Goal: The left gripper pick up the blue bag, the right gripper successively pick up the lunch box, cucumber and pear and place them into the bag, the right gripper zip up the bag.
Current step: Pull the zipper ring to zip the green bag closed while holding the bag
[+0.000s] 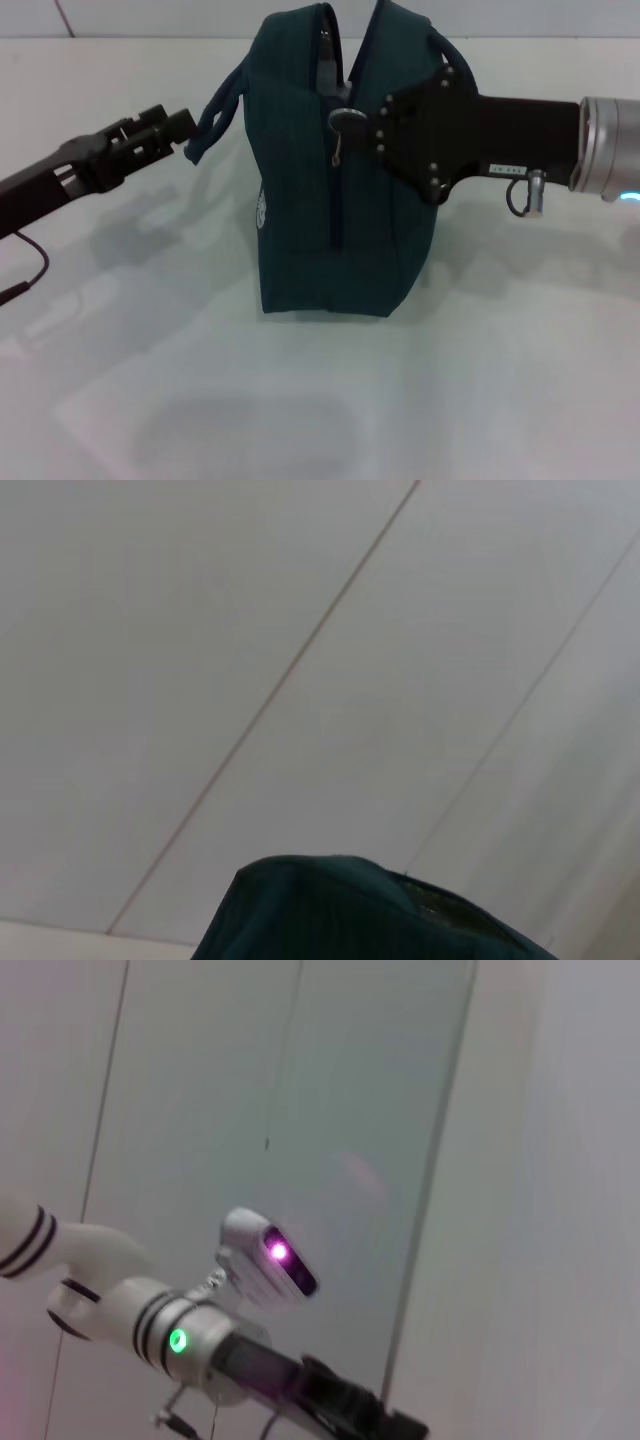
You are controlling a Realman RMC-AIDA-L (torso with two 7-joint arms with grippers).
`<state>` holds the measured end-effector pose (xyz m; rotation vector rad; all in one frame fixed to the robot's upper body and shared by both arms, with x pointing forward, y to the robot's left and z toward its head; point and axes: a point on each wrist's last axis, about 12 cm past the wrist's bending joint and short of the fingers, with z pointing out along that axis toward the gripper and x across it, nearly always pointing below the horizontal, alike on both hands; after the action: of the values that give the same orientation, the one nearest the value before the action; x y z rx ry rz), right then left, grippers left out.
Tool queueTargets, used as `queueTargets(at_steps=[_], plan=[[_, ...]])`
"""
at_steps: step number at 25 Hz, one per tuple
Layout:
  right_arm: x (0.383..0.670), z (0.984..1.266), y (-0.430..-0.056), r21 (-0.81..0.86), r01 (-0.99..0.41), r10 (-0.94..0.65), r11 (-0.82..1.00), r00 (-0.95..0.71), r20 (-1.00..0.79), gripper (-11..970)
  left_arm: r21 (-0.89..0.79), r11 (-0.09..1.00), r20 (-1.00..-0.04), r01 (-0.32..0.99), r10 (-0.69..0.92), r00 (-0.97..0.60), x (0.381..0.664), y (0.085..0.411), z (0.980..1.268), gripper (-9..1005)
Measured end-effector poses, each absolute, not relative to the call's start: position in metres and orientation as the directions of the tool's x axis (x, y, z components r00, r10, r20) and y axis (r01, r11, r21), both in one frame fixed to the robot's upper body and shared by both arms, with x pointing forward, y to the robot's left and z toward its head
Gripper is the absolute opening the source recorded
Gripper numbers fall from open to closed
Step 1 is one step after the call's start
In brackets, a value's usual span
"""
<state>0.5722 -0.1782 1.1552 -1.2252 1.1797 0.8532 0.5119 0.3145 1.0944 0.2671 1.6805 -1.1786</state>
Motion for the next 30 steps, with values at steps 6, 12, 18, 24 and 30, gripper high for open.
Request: queueTargets(at_steps=[6,12,18,24,30], plan=[[0.573,1.148,-0.176,-0.195,-0.961,-0.074,0.196,0.184,-0.98,4,-0.582,0.484,-0.812,0.653,-0.31,-0.494,0.505,0.313,1.088,769],[0.577,1.17,-0.172,-0.266,-0.944,-0.047,0.194,0.262,-0.964,5,-0.59,0.453,-0.807,0.668,-0.308,-0.504,0.494,0.315,1.088,768],[0.586,1.182,-0.176,-0.288,-0.931,-0.039,0.224,0.287,-0.957,5,-0.592,0.443,-0.805,0.673,-0.304,-0.509,0.493,0.314,1.088,768],[0.594,1.183,-0.169,-0.313,-0.92,-0.094,0.234,0.299,-0.95,4,-0.6,0.437,-0.8,0.671,-0.306,-0.516,0.494,0.313,1.088,767],[0.593,1.163,-0.163,-0.264,-0.939,-0.119,0.223,0.242,-0.963,4,-0.621,0.421,-0.784,0.661,-0.32,-0.533,0.494,0.309,1.088,766]])
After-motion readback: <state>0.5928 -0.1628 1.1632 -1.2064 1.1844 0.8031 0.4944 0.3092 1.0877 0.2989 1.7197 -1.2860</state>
